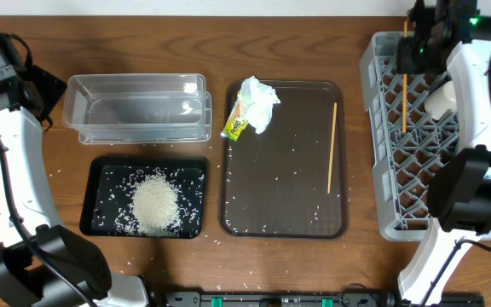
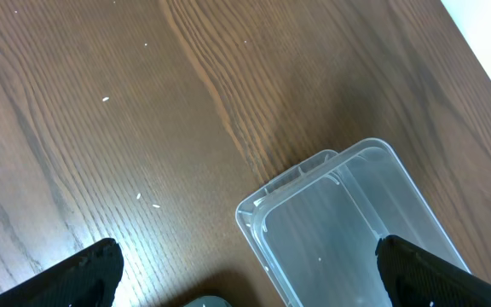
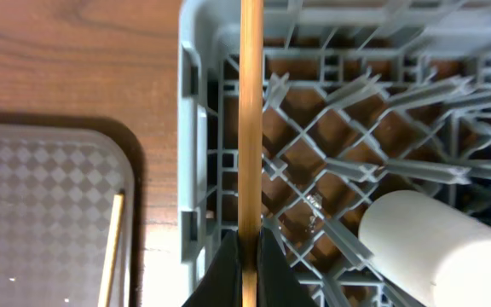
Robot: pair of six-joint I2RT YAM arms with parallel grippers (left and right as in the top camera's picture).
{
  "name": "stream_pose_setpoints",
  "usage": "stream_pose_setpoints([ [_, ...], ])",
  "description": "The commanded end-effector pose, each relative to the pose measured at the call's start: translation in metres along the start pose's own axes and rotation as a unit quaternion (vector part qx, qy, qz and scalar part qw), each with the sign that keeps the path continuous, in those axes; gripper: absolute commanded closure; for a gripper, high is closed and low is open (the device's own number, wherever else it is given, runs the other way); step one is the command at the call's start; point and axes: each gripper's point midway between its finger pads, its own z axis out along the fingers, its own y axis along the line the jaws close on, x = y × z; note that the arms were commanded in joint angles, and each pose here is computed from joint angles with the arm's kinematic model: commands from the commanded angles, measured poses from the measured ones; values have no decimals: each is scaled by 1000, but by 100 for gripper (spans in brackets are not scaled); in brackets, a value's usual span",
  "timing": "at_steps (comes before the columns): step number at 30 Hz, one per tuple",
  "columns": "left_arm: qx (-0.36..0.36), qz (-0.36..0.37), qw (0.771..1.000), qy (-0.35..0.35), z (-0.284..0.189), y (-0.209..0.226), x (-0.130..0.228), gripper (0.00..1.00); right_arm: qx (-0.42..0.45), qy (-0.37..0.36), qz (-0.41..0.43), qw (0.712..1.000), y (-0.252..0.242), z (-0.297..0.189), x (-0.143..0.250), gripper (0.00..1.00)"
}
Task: Sort waste into correct bins and load items into the dishwasher rack
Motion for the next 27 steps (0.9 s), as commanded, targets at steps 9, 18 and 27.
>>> stream_pose_setpoints([
  [9, 1, -4, 1000, -5, -5, 1, -2, 2, -38, 24, -2, 999, 15, 36, 25, 81],
  [18, 1, -4, 1000, -5, -5, 1, -2, 2, -56, 35, 25, 998, 23, 31, 30, 29],
  [27, 1, -4, 1000, -6, -5, 1, -2, 2, -175, 34, 19, 984, 75, -3, 31, 27],
])
